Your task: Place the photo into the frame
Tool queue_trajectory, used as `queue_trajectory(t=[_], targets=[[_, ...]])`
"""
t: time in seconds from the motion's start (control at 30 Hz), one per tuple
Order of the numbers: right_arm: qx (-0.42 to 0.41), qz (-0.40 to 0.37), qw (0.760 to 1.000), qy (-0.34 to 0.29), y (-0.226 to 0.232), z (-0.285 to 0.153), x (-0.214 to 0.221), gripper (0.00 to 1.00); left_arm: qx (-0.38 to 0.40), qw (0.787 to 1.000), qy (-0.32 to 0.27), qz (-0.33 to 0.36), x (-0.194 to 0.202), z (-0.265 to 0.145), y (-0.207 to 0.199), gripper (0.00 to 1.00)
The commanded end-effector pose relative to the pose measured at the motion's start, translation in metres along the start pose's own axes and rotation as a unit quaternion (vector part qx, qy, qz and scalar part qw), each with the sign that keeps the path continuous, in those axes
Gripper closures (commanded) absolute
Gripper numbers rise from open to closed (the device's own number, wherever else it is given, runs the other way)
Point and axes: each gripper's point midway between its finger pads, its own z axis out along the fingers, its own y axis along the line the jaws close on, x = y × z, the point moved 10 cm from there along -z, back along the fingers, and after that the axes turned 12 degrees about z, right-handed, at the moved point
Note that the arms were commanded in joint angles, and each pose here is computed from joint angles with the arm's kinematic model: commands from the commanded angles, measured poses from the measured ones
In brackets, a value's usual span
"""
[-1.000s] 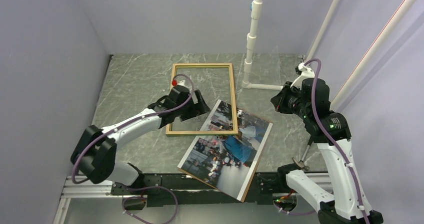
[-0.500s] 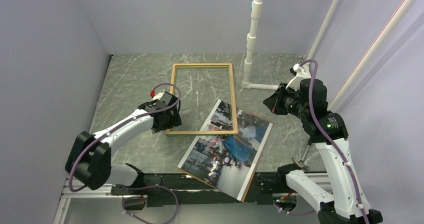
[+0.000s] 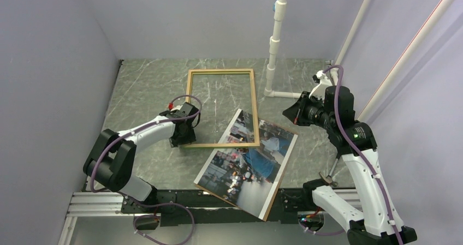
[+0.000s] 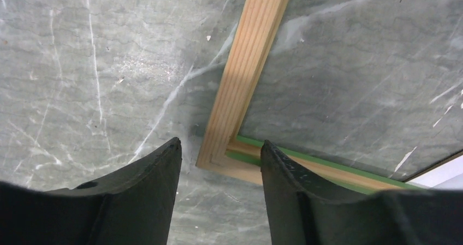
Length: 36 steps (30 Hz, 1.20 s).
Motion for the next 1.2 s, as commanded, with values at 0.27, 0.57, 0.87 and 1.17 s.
queue_trajectory(t=[0.27,0.57,0.87,1.17], targets=[[-0.040,-0.004,0.999,-0.016,0.010,-0.001,-0.006,1.00,0.013,1.000,0.007,0.004,0.009,0.010,0.002,0.39],[-0.043,-0.005,0.999,-0.013,0.011,-0.001,-0.007,1.00,0.042,0.999,0.003,0.018,0.008,0.017,0.003,0.42],[-0.081,0.007,0.997,-0.010,0.022,0.001,-0.013,1.00,0.091,0.996,-0.003,-0.003,0.028,0.013,-0.001,0.71],[-0.094,0.017,0.995,-0.005,0.026,0.005,-0.016,1.00,0.083,0.997,-0.005,0.007,0.040,-0.012,-0.018,0.94]])
